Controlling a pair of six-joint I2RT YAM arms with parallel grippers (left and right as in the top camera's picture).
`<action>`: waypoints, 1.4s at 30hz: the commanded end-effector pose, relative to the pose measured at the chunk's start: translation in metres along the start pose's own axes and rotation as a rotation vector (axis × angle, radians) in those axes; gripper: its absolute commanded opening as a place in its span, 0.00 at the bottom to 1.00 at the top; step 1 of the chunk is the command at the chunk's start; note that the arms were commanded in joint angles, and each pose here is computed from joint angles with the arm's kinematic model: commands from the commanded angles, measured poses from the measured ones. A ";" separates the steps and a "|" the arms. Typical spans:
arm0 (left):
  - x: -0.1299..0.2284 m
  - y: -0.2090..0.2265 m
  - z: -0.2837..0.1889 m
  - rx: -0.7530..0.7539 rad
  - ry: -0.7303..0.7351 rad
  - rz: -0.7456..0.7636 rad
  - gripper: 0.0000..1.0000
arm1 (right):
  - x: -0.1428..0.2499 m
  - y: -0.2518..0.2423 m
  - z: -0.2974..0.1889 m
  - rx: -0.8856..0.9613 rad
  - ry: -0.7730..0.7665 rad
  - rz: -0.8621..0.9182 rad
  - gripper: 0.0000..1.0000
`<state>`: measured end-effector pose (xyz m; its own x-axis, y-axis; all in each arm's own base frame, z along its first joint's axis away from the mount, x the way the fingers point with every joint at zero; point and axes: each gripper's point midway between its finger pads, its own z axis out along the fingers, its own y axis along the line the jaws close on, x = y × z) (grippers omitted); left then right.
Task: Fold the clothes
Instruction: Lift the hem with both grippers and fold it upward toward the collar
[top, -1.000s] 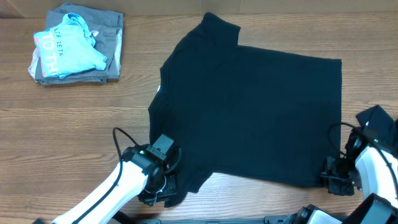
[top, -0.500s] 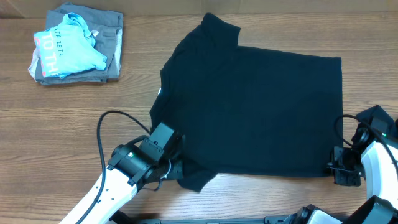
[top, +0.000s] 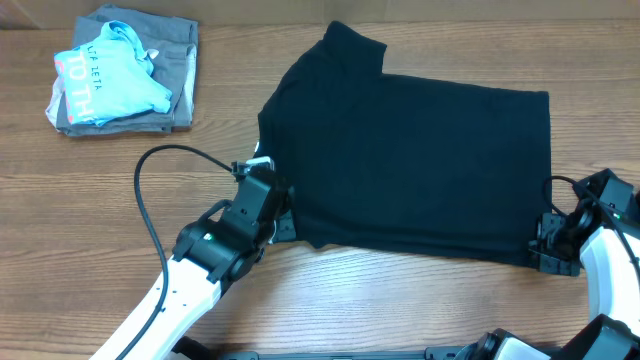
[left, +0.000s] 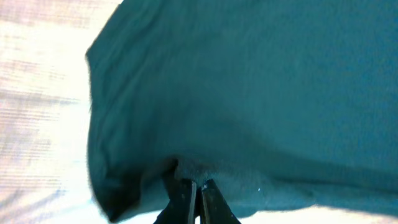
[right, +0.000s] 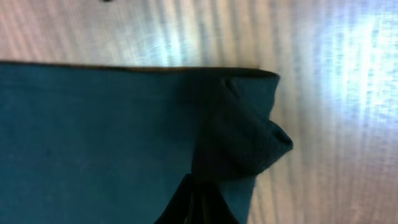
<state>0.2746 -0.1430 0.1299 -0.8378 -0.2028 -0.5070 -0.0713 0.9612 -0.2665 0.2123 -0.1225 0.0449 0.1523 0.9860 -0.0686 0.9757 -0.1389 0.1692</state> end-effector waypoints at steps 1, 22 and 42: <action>-0.017 -0.001 0.015 -0.039 -0.047 0.057 0.05 | 0.002 0.022 -0.006 -0.066 -0.012 -0.026 0.04; -0.104 0.010 0.045 -0.111 -0.360 0.060 0.04 | -0.002 0.074 0.022 -0.176 -0.104 -0.028 0.04; -0.096 0.021 0.108 -0.146 -0.316 0.034 0.08 | 0.012 0.140 0.006 -0.449 -0.080 -0.083 0.04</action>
<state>0.4030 -0.1286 0.0819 -0.6518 -0.1869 -0.7350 -0.1202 0.9824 -0.1433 0.3378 -0.1367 0.0529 0.1315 0.9766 -0.1705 0.8437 -0.0199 0.5365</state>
